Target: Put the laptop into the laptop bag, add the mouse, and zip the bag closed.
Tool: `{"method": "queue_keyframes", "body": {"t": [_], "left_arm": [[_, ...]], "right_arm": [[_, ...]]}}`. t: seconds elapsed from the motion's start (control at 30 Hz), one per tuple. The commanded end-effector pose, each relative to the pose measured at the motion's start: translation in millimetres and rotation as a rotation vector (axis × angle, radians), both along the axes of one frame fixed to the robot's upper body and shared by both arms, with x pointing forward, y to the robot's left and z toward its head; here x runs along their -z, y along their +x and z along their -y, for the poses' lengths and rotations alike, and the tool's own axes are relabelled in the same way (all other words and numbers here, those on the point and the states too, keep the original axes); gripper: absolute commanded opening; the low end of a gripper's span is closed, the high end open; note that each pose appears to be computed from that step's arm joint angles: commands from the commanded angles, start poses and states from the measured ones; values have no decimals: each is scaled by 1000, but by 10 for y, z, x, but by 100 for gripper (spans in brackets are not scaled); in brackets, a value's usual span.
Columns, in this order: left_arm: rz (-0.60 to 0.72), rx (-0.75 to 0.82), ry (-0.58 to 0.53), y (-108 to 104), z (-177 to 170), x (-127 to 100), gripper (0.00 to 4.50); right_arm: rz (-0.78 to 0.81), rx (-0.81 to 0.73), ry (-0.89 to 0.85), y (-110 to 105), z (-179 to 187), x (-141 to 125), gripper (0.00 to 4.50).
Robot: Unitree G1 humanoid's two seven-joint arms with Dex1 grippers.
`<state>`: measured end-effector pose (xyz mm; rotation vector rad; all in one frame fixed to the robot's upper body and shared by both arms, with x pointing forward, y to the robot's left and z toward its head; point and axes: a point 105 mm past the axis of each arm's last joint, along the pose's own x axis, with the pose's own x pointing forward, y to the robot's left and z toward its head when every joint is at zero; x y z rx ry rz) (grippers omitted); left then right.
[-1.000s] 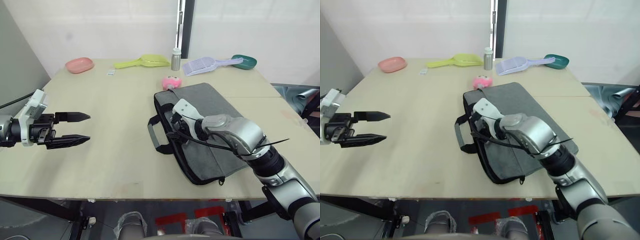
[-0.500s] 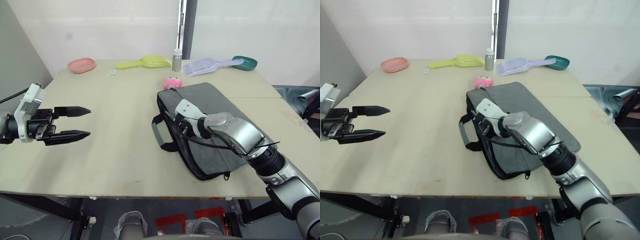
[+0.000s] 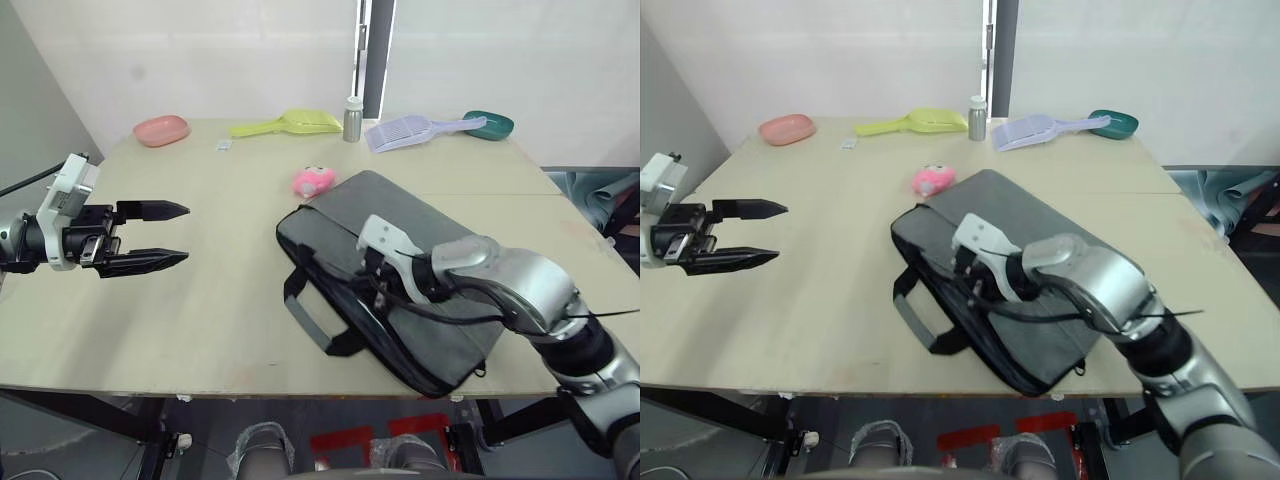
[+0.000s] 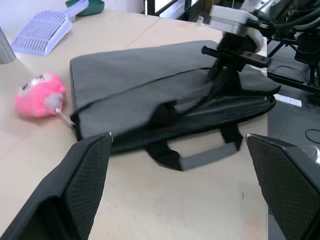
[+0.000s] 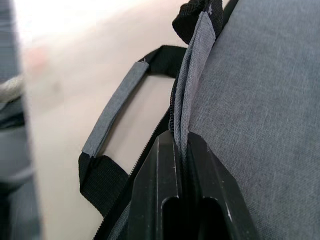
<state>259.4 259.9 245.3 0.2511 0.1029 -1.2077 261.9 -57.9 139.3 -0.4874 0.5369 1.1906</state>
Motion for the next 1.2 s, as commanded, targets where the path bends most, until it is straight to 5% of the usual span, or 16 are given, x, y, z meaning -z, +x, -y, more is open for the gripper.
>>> {"method": "queue_keyframes", "body": {"t": [0.03,0.27,0.37,0.63,0.8,1.03,1.2], "left_arm": [[8,23,35,-25,-14,-68,450],[-24,24,67,-39,-51,-35,450],[-35,30,69,-35,-40,-27,450],[-97,28,73,59,28,115,450],[-123,-16,-9,181,39,82,450],[-242,-70,-42,304,-17,220,450],[-376,-195,-184,667,-83,246,450]], "right_arm": [[28,-82,-40,-95,19,52,2],[109,-150,-104,-22,174,29,2],[175,-99,-87,177,206,-76,2],[1,-1,186,175,291,-523,268],[-65,31,293,-76,622,-803,445],[-47,291,387,-551,1359,-936,448],[-46,531,442,-960,1730,-763,448]]}}
